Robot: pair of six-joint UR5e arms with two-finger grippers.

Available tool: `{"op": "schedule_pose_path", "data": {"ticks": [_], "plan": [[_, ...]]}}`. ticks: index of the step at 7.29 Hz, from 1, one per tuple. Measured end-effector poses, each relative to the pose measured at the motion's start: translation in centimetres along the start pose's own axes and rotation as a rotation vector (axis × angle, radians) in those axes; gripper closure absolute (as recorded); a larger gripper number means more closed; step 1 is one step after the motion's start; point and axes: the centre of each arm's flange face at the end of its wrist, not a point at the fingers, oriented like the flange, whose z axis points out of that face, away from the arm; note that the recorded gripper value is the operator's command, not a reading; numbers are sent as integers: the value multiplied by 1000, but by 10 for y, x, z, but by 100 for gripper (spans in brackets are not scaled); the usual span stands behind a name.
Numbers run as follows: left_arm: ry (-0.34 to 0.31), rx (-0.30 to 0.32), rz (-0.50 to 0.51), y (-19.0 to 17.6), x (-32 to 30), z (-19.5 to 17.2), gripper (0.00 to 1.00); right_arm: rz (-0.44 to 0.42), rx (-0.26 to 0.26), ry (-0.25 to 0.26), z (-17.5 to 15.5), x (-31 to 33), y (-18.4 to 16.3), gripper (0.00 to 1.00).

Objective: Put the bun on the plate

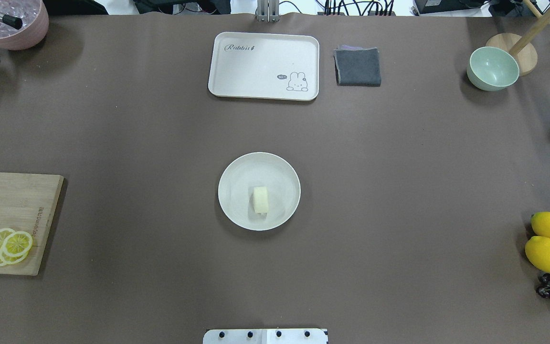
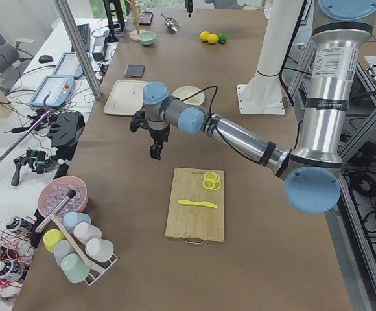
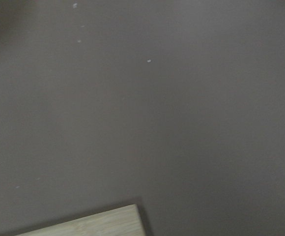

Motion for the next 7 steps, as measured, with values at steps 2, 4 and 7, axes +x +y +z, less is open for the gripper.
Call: {"op": "schedule_pose_path", "data": {"ticks": [2, 4, 7], "plan": [[-30, -17, 61, 19, -82, 2, 2, 6, 6, -6, -6, 0, -3, 1], [-107, -43, 94, 65, -134, 23, 2, 15, 5, -13, -13, -4, -5, 1], [-128, -49, 93, 82, -154, 34, 2, 0, 4, -45, -18, -16, -8, 1]]}}
